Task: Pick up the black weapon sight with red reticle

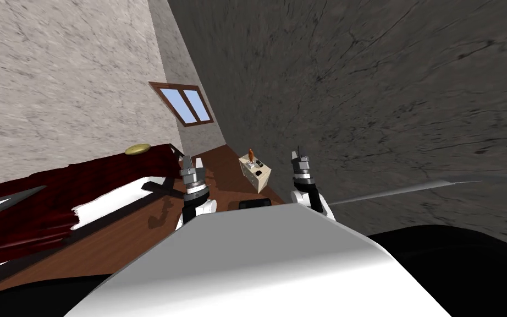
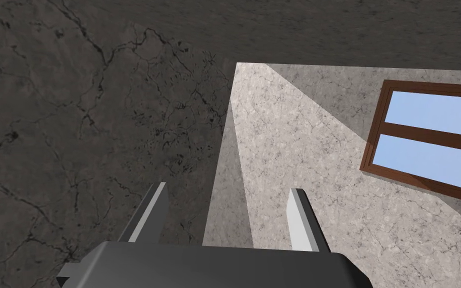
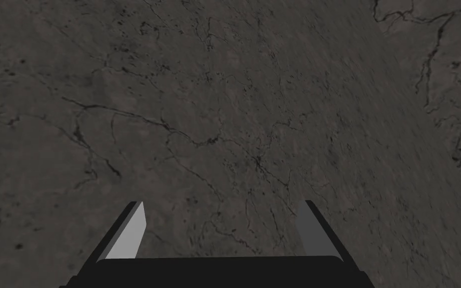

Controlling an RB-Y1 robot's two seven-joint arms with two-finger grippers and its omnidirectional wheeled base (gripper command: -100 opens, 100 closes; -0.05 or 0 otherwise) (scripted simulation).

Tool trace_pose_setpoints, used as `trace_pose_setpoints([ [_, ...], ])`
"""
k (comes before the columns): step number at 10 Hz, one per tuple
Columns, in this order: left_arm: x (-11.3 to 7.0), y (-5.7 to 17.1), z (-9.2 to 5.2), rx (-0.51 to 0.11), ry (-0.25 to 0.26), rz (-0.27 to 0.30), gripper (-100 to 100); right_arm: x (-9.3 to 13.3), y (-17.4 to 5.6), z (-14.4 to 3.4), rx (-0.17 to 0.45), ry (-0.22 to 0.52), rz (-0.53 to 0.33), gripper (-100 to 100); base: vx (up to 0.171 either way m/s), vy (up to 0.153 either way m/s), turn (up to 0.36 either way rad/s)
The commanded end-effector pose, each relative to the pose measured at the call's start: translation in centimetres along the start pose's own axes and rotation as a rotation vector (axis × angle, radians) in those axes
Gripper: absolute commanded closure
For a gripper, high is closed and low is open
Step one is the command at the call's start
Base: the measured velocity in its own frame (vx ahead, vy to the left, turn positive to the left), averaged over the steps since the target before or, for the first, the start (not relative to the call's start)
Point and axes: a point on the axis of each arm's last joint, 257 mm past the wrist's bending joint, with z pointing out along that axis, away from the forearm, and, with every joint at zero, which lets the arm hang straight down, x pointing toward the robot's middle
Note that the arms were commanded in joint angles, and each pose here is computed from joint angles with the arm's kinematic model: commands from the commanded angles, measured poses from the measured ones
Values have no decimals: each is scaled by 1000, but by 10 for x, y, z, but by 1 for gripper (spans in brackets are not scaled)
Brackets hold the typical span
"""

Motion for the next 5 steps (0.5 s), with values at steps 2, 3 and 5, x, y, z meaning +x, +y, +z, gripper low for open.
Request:
trace_pose_setpoints([
  [2, 0, 0, 0, 0, 0, 0, 0, 13, -26, -9, 61, 85, -67, -100, -59, -20, 131],
  [3, 0, 0, 0, 0, 0, 0, 0, 22, -45, -17, 104, 135, -112, -100, -70, -6, 361],
  [5, 0, 0, 0, 0, 0, 0, 0, 30, -66, -27, 146, 197, -165, -100, -57, -2, 180],
])
